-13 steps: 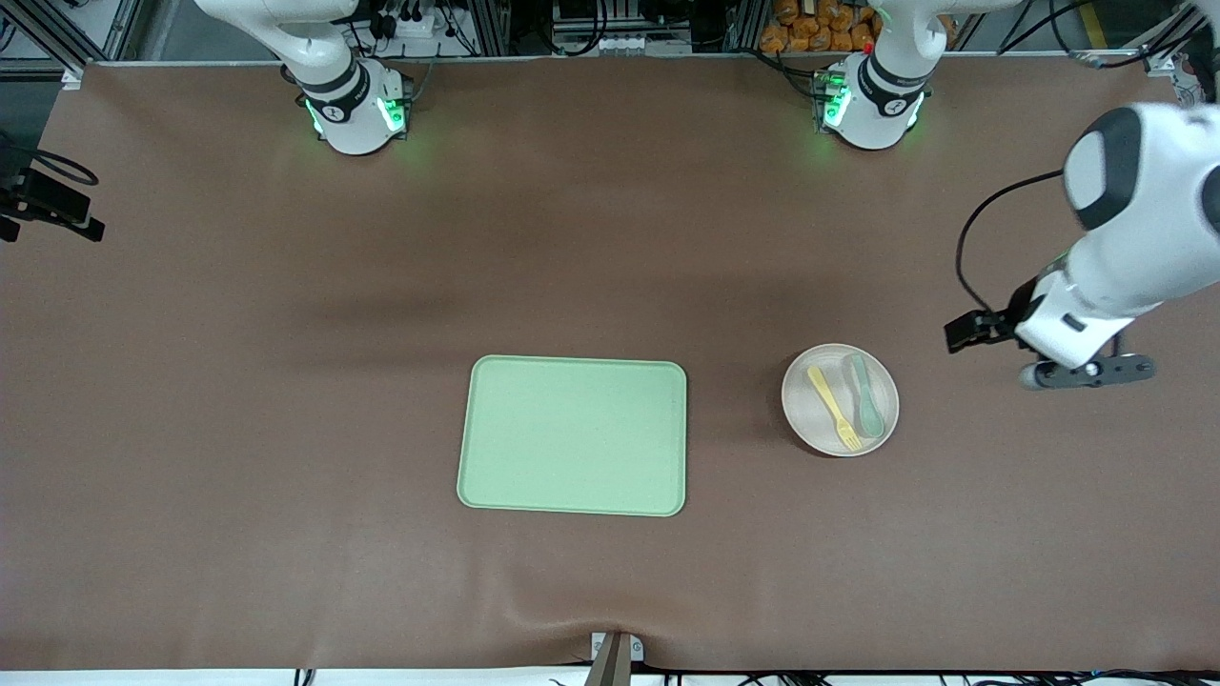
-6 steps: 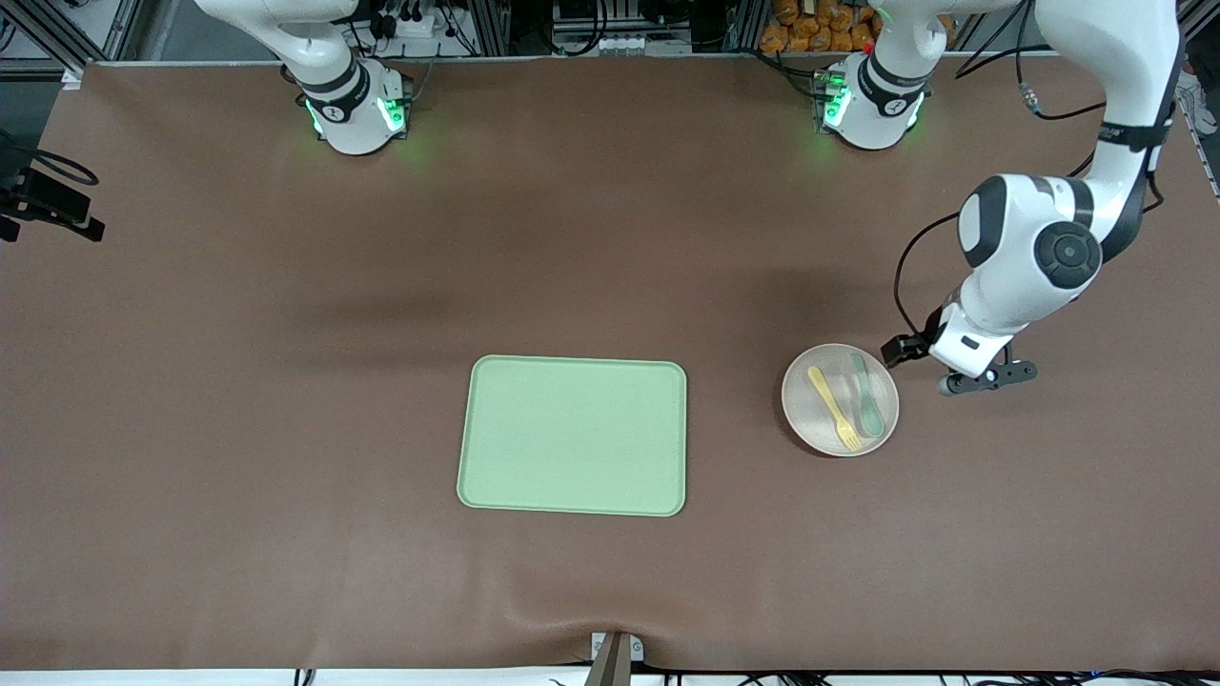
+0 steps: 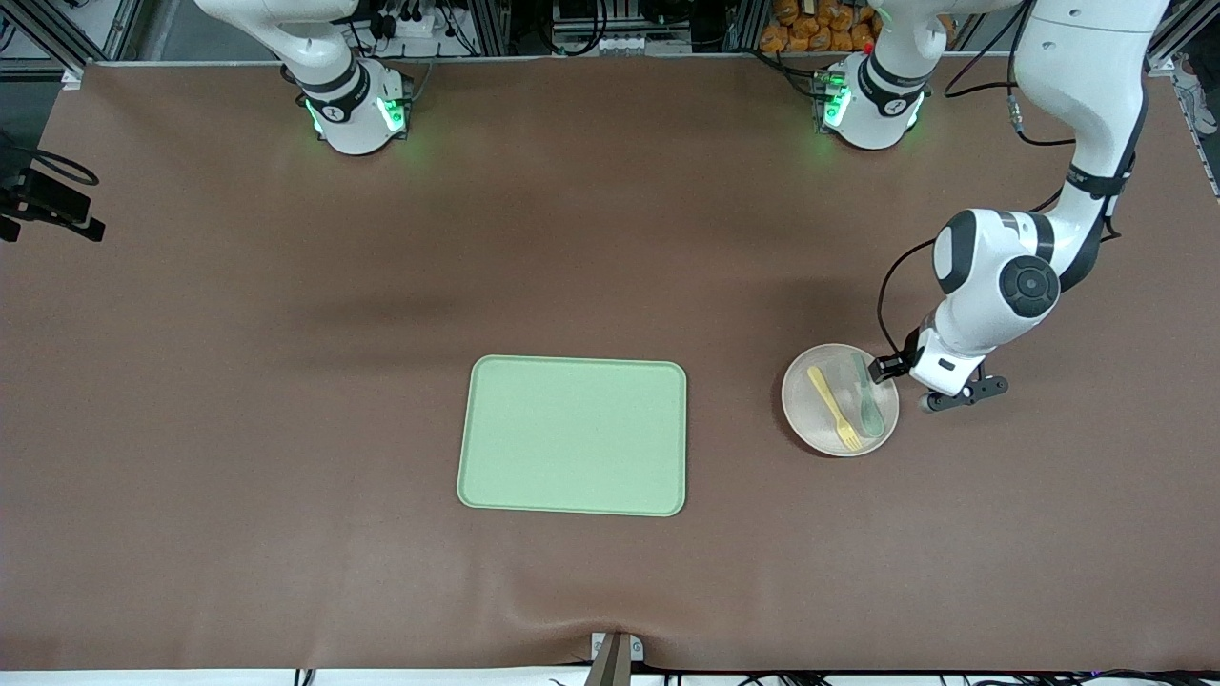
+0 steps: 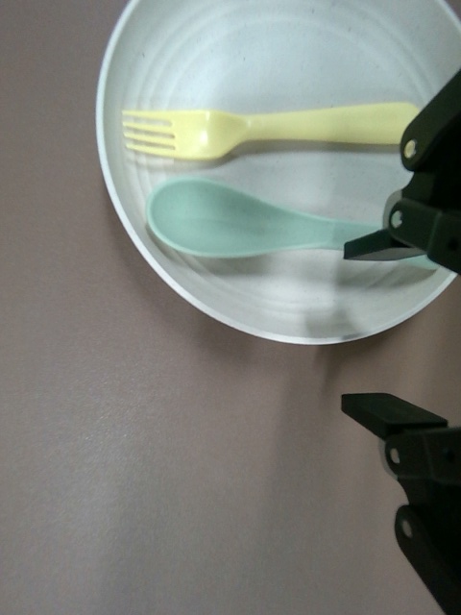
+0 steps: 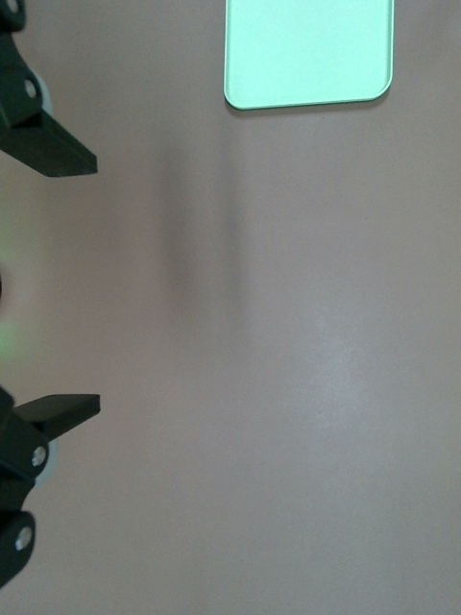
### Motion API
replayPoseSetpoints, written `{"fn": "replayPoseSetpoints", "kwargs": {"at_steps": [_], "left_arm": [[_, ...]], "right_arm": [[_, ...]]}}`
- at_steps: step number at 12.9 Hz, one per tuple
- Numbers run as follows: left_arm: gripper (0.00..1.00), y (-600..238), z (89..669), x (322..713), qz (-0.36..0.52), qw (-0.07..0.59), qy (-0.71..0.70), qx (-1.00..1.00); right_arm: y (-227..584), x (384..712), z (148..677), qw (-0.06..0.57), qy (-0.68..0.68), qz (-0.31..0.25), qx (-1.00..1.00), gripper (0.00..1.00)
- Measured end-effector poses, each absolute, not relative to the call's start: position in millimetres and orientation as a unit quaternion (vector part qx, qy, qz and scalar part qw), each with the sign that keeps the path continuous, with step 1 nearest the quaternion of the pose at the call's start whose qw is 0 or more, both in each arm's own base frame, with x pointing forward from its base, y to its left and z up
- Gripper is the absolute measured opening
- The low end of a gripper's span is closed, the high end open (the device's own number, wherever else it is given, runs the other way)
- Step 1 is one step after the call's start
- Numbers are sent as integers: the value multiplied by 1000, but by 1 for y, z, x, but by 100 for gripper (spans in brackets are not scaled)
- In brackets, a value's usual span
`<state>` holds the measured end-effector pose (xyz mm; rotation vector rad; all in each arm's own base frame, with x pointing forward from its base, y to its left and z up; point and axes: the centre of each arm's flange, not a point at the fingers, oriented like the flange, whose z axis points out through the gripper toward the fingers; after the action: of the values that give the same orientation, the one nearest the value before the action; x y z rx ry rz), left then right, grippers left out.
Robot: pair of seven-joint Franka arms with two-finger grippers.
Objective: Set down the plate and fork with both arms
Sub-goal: 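Lower the left gripper and grasp the white plate's rim, then carry the plate with the left gripper onto the green tray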
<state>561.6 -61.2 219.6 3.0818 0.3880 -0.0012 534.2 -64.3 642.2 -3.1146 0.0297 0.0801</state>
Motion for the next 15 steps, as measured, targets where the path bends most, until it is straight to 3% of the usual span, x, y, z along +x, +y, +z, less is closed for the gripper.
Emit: {"fn": "replayPoseSetpoints", "kwargs": {"at_steps": [7, 11, 15], "left_arm": [[53, -58, 197, 559, -16, 16, 129, 991], [8, -59, 197, 568, -6, 19, 134, 991], [6, -84, 226, 593, 28, 38, 121, 992]], "right_arm": [[-60, 543, 628, 13, 5, 36, -999, 100], [-53, 552, 619, 11, -1, 36, -999, 100], [-43, 554, 617, 11, -9, 37, -999, 100]]}}
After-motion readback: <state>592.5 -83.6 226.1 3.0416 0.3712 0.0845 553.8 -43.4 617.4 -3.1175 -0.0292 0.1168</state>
